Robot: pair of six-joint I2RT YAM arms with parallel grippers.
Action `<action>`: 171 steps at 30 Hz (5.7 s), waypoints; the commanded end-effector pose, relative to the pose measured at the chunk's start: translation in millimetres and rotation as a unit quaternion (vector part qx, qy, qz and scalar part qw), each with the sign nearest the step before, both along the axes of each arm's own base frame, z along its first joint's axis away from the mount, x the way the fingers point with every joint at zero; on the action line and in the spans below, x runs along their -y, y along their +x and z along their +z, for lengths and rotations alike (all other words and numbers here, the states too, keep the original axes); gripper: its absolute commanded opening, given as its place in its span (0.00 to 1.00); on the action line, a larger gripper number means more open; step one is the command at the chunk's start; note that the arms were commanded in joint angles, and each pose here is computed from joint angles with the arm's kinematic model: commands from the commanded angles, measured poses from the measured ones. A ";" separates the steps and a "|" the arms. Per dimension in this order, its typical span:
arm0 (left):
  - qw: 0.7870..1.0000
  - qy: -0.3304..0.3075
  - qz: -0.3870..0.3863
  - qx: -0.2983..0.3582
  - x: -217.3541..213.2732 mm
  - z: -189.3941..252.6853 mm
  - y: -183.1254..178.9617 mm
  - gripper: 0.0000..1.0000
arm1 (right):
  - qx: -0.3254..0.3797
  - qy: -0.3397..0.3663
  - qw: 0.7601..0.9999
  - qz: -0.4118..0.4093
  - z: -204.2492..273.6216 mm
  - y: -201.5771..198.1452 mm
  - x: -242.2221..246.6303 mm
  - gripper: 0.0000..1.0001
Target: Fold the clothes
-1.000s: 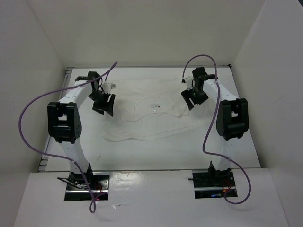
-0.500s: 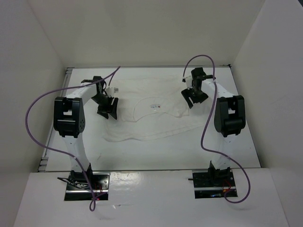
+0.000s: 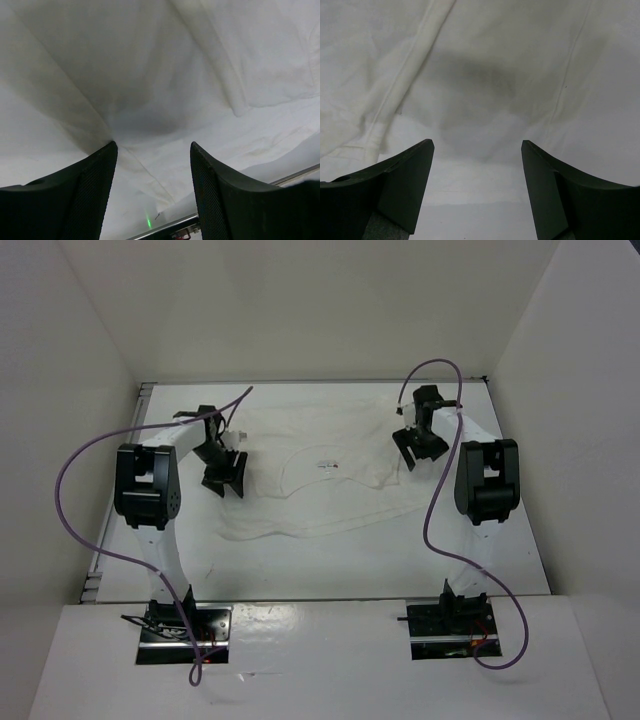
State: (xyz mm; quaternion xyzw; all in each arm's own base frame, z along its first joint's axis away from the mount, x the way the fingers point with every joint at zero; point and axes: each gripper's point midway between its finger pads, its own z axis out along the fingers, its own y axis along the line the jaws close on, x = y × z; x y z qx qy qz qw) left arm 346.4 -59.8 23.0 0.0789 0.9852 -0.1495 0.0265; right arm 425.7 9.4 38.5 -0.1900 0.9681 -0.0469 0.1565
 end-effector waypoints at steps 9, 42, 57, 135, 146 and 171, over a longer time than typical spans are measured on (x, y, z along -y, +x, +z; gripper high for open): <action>0.994 0.101 0.042 -0.016 -70.3 -10.6 10.2 0.68 | 0.003 0.018 1.000 -0.001 -3.1 4.7 -5.9 0.79; 0.992 -0.101 -0.066 0.027 17.7 38.6 -16.8 0.49 | 0.026 0.072 0.990 0.117 44.0 -29.8 -94.2 0.65; 0.996 -0.028 -0.049 0.073 7.9 10.0 6.7 0.63 | 0.028 0.041 0.989 0.140 37.2 -33.8 -110.5 0.69; 0.974 0.140 -0.045 0.171 -60.6 46.3 -31.4 0.90 | 0.036 -0.054 0.905 0.420 -16.6 -64.9 -177.7 0.63; 0.976 0.135 -0.047 0.167 -59.0 45.8 -33.7 0.90 | 0.040 -0.054 0.905 0.420 -11.8 -61.8 -179.6 0.59; 0.978 0.130 -0.049 0.154 -57.4 37.7 -35.0 0.90 | 0.046 -0.055 0.905 0.419 -6.2 -49.1 -182.7 0.29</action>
